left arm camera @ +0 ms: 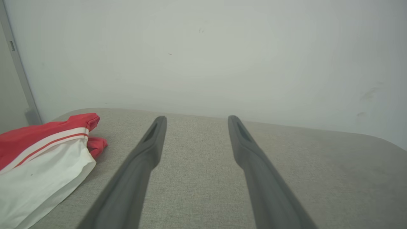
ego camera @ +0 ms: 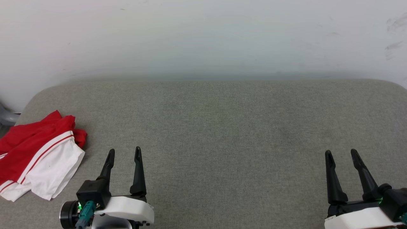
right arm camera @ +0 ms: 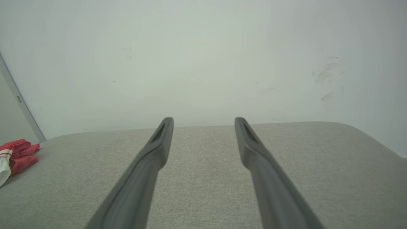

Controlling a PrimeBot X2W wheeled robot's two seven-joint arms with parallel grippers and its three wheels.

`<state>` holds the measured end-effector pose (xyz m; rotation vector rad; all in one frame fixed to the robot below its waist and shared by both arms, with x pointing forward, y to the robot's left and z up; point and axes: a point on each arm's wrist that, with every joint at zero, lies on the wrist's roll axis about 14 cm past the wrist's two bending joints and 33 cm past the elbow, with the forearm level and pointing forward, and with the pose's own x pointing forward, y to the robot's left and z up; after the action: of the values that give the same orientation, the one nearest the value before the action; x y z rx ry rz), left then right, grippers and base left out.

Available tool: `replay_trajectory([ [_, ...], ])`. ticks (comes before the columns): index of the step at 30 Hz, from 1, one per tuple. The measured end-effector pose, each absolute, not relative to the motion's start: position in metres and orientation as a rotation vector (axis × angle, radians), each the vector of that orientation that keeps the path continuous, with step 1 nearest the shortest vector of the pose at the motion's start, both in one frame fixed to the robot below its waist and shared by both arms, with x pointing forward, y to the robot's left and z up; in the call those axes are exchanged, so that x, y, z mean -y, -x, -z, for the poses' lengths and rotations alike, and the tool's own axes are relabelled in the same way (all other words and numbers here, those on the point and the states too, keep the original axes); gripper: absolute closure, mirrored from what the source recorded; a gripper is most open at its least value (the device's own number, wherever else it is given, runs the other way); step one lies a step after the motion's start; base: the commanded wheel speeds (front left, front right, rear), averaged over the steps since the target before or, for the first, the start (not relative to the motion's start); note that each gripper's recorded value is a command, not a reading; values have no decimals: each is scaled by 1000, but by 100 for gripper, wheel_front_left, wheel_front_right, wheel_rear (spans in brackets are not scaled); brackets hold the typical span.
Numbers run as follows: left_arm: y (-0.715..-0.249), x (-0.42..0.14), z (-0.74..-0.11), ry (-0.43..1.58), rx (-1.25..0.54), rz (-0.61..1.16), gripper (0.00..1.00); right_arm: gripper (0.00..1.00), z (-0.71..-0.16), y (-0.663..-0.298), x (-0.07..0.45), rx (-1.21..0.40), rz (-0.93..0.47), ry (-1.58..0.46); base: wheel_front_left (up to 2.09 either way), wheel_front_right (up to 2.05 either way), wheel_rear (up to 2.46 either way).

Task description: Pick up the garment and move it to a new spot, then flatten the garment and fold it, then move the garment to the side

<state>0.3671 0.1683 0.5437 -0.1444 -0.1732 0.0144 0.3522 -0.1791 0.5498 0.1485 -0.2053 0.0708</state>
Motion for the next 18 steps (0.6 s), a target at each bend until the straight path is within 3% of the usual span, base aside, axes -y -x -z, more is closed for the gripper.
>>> replay_trajectory([
  [18, -363, -165, -540, 70, 183, 0, 0, 0, -548, -348, 176, 216, -82, -109, 0, 0, 0],
])
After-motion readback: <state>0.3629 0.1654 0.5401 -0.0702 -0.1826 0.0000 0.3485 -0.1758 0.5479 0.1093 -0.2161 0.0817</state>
